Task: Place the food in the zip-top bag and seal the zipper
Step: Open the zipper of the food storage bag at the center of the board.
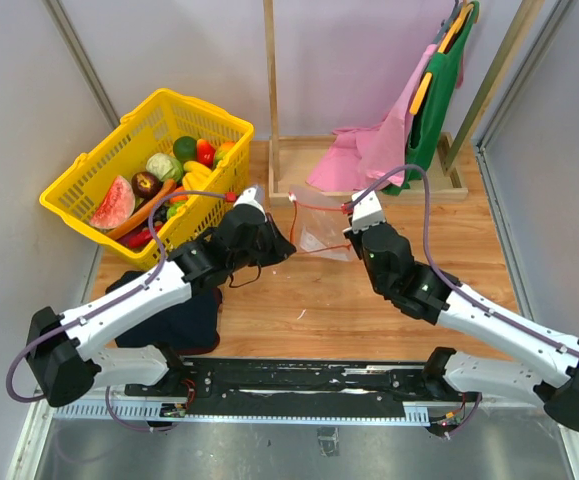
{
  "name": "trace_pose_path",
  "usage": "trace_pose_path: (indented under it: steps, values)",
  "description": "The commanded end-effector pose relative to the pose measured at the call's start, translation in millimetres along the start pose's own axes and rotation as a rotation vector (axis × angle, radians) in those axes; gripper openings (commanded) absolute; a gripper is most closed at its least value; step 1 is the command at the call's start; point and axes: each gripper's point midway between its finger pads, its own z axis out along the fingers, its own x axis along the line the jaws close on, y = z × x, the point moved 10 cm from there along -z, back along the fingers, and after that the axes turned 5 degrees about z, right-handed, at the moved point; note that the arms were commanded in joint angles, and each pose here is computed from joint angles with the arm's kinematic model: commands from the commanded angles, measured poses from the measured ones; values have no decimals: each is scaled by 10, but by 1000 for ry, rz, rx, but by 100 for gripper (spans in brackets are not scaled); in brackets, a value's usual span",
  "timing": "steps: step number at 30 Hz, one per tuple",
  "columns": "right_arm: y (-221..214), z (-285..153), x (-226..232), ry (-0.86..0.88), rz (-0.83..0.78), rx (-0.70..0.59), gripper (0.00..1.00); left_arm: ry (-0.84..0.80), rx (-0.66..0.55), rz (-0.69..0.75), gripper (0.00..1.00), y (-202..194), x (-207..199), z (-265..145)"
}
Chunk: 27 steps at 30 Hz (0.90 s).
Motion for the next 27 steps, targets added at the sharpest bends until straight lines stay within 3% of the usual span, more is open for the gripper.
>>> trace_pose_path:
  steps: [1, 8, 14, 19, 22, 24, 27]
  values:
    - [-158, 63, 101, 58, 56, 44, 1, 9, 5, -34, 8, -133, 93, 119]
    - [-235, 118, 363, 139, 152, 104, 1, -71, -54, -125, 53, -77, -4, 138]
    - [-254, 139, 533, 165, 220, 167, 1, -112, -39, -185, 72, -107, -53, 225]
    - [-232, 144, 605, 201, 255, 170, 1, -68, -43, -217, 73, -182, 25, 342]
    - [-202, 130, 633, 236, 282, 168, 1, -45, -54, -233, 67, -216, 71, 394]
    - [-183, 122, 645, 252, 297, 166, 1, -47, -52, -235, 60, -224, 70, 416]
    - [-157, 121, 640, 256, 296, 156, 1, -46, -37, -230, 38, -233, 62, 436]
